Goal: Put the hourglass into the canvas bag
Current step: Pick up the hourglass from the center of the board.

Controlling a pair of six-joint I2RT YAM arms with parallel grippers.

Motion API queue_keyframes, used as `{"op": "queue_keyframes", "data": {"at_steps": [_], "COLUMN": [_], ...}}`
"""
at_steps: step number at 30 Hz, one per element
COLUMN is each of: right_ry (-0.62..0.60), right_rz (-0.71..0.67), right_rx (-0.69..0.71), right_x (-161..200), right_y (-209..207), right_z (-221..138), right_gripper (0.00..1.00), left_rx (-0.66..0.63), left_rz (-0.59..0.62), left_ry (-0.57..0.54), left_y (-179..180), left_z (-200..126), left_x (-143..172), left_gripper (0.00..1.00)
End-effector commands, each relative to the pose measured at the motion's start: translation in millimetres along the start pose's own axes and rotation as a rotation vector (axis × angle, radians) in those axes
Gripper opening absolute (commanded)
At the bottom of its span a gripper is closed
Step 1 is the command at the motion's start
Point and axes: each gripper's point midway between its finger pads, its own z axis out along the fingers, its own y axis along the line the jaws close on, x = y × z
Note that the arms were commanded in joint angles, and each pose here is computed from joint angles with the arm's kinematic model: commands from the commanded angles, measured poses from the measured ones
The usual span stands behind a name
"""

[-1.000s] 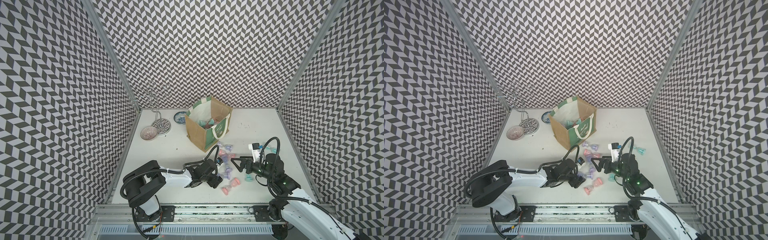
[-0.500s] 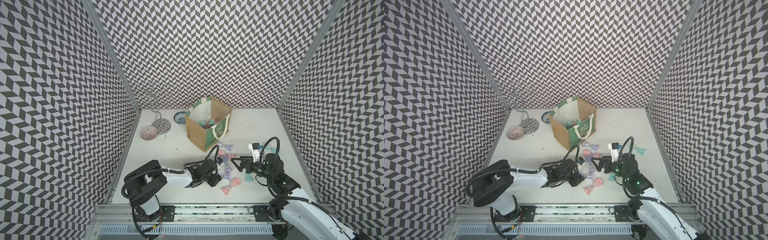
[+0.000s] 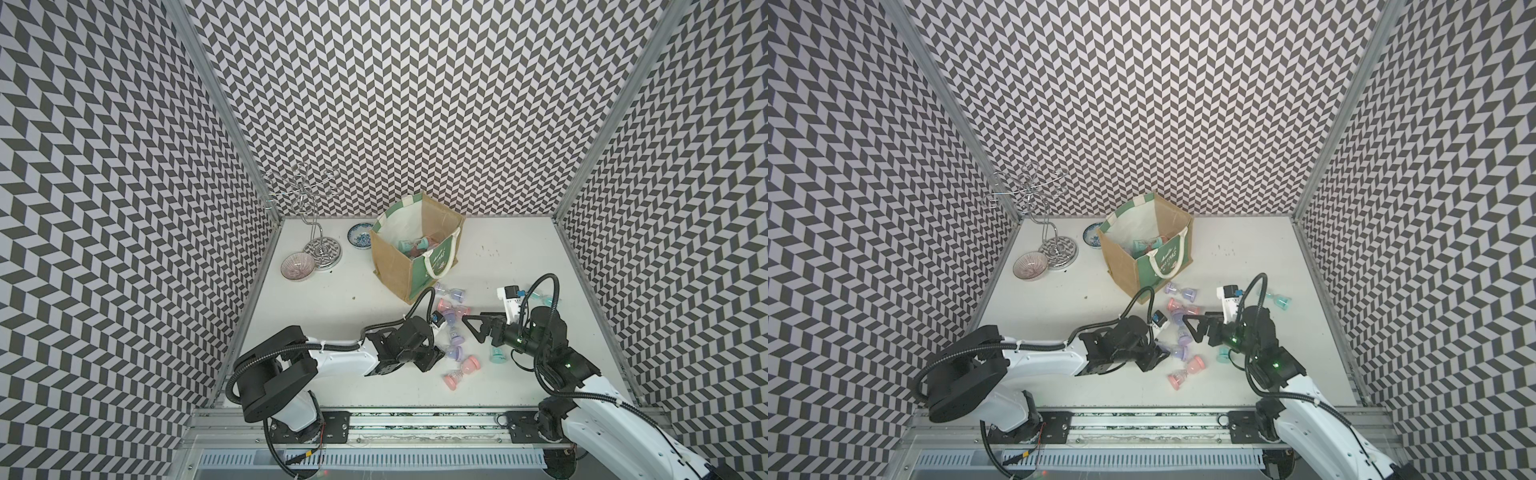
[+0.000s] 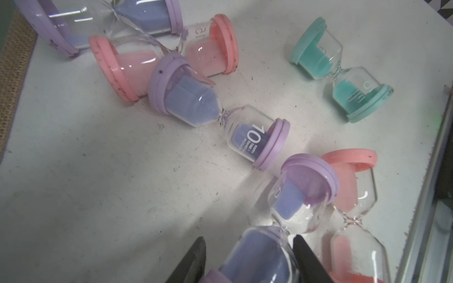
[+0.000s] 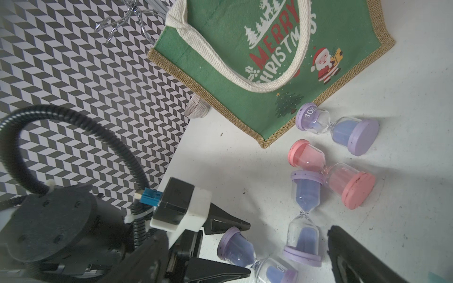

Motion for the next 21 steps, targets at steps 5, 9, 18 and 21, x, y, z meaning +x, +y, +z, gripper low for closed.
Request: {"op": "queue_keyframes", "data": {"at_steps": [5, 9, 18, 21], "right_ry": [-0.06, -0.066, -0.103, -0.124], "right_rz": [-0.023, -0.028, -0.042, -0.051], "right_rx": [-0.026, -0.027, -0.056, -0.084], "right_x": [-17.1, -19.3, -36.4, -44.8], "right_y": [9.4, 10.4, 25.3, 34.7], "right_z": [-3.0, -3.7, -9.2, -11.8], "right_gripper": [0.99, 0.99, 0.99, 0.99], "left_rx": [-0.034, -0.054, -0.089, -0.092], "left_rz": [-0.028, -0.047, -0.111, -0.129], "left_ry": [-0.082, -0.106, -0.181, -0.226], "left_y": [1.7, 4.0, 11.6, 14.0], "left_z": [-23.2, -33.5, -65.9, -80.3], "left_x": [-21.7, -31.3, -65.2, -80.2], "left_gripper": [0.37, 0.34, 0.3, 0.3]}}
